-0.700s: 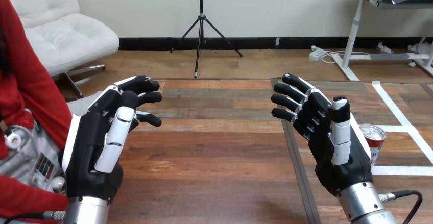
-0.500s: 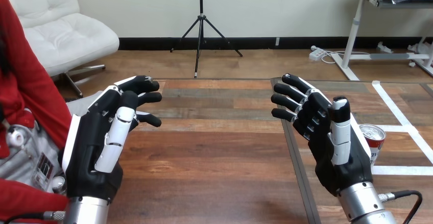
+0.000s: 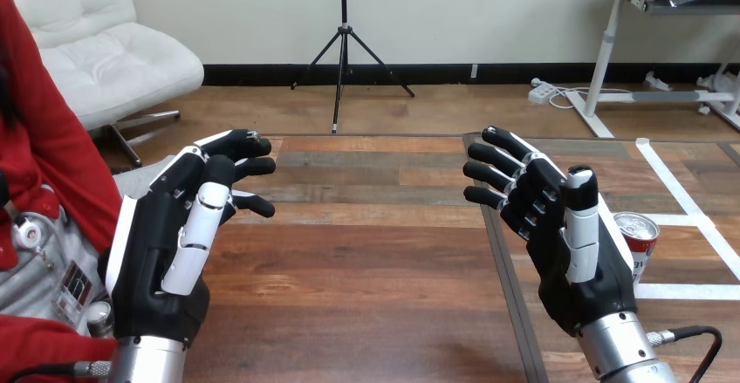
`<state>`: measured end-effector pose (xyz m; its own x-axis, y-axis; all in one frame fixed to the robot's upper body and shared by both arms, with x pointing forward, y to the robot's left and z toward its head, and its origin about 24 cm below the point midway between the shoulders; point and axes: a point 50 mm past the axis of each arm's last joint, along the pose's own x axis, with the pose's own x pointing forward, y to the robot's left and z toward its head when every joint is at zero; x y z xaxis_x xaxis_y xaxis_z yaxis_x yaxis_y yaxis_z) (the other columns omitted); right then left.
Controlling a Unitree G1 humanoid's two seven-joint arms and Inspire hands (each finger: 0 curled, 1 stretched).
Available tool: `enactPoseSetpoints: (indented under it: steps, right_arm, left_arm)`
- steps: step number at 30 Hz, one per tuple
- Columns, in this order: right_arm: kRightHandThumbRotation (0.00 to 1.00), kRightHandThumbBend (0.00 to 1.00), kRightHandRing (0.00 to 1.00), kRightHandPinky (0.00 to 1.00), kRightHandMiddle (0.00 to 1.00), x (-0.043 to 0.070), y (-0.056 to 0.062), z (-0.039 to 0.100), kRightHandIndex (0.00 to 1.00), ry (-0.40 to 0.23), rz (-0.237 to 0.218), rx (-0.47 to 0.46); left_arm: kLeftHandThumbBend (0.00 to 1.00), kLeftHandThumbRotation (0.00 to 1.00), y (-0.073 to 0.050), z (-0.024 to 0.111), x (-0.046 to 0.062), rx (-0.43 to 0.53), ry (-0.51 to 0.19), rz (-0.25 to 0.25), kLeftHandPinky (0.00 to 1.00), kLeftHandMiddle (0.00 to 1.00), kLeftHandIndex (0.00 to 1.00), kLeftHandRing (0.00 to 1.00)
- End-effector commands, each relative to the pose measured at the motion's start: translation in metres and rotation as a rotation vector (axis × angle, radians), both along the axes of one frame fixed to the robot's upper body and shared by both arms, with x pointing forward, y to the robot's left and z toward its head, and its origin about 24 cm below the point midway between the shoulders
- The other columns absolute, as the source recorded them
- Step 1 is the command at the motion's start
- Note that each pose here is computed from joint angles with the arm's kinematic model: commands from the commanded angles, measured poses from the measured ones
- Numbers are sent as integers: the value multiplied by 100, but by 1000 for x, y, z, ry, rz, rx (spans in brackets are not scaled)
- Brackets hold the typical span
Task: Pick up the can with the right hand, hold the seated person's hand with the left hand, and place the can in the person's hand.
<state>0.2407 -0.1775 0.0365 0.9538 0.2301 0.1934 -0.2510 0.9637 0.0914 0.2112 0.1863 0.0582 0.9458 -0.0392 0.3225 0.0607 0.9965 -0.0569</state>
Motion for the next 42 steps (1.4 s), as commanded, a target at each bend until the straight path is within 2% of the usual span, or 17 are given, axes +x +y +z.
enactPoseSetpoints:
  steps: [1,8,19,27,34,42]
  right_arm:
    - [100,93,84,78,84,11,1,18,85,-75,23,-14]
    - [100,95,85,79,85,23,0,12,86,-37,30,-38]
    - [100,97,86,81,87,49,-10,-1,88,49,-28,-169]
    - [100,95,87,81,88,63,-15,-5,89,90,-48,-186]
    - [100,93,89,84,89,76,-21,2,90,93,-75,-188]
    - [100,93,89,87,88,86,-28,13,91,70,-106,-173]
  left_arm:
    - [59,73,-5,22,8,5,-98,-16,45,70,65,69]
    - [57,73,-5,21,9,3,-96,-17,46,70,65,69]
    - [53,73,-7,20,10,14,-99,-30,45,70,65,68]
    - [53,73,-7,21,9,14,-96,-32,45,70,64,68]
    - [57,70,-5,21,9,13,-93,-26,45,70,64,68]
    - [54,69,-4,20,10,19,-99,-29,46,70,64,68]
